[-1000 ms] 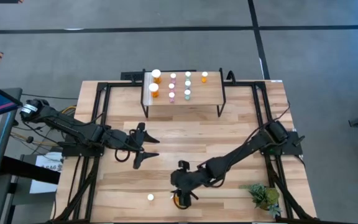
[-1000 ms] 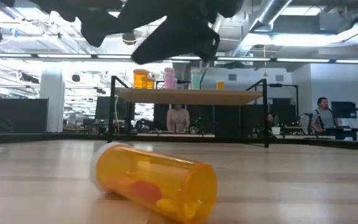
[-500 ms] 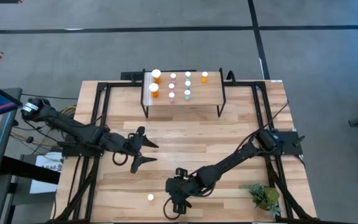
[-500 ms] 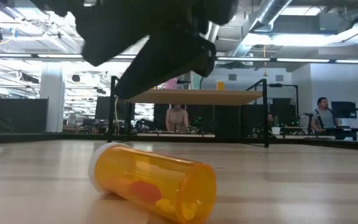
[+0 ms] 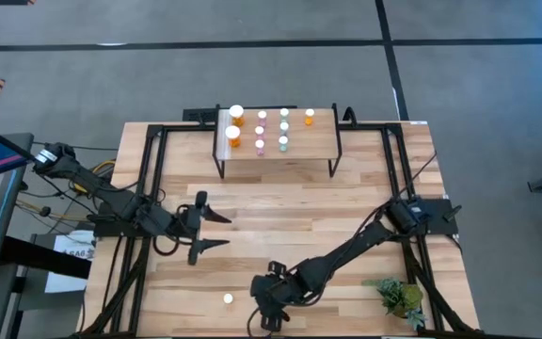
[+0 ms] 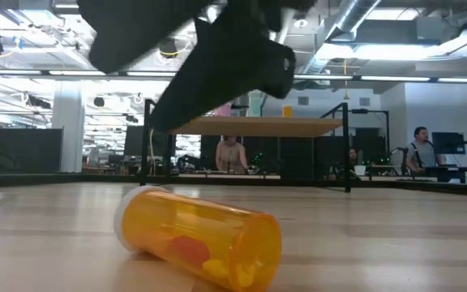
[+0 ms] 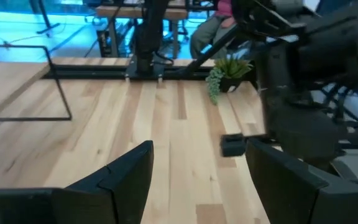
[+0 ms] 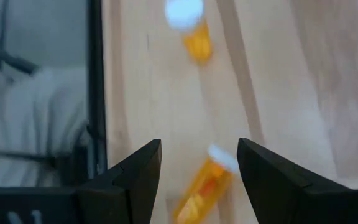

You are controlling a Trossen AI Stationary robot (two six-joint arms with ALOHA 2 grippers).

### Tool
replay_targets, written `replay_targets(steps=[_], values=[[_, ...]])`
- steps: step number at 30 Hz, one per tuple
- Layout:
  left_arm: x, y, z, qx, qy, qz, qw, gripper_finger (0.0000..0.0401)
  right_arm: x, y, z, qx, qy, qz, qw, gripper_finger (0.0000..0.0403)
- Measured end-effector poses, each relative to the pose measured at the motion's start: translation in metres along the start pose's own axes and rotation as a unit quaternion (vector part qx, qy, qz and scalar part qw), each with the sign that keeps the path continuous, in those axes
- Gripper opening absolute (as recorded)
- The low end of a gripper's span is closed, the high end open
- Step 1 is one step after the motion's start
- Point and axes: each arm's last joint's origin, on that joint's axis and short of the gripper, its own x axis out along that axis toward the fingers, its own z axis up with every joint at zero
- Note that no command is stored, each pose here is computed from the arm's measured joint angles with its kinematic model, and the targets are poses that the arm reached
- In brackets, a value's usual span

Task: Pick and place medicine bottles onto shelf by color
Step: Put the right small orange pill bottle aligned with the other small orange pill bottle on the shelf

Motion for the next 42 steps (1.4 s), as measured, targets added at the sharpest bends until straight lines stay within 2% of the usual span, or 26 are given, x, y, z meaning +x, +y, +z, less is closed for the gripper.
replay_targets(steps=[7, 18, 21, 30, 35, 42], values=[[0.000, 0.001, -0.001, 0.003, 0.001, 0.015, 1.000, 0.0245, 0.001, 0.009, -0.005, 0.002, 0.017, -0.002, 1.000, 0.0234], [0.000, 0.001, -0.003, -0.003, 0.010, 0.020, 1.000, 0.0245, 0.013, 0.001, -0.020, 0.031, 0.045, -0.059, 0.997, 0.0234], [0.000, 0.001, -0.003, -0.003, 0.010, 0.018, 1.000, 0.0245, 0.019, 0.004, -0.019, 0.037, 0.034, -0.054, 0.997, 0.0234], [0.000, 0.001, -0.003, -0.011, 0.011, 0.017, 1.000, 0.0245, 0.029, -0.004, -0.036, 0.041, 0.083, -0.098, 0.991, 0.0234], [0.000, 0.001, -0.003, -0.011, 0.012, 0.018, 1.000, 0.0245, 0.025, -0.013, -0.043, 0.029, 0.127, -0.144, 0.981, 0.0234], [0.000, 0.001, -0.004, -0.011, 0.017, 0.019, 1.000, 0.0245, 0.026, -0.017, -0.041, -0.020, 0.141, -0.138, 0.980, 0.0232]])
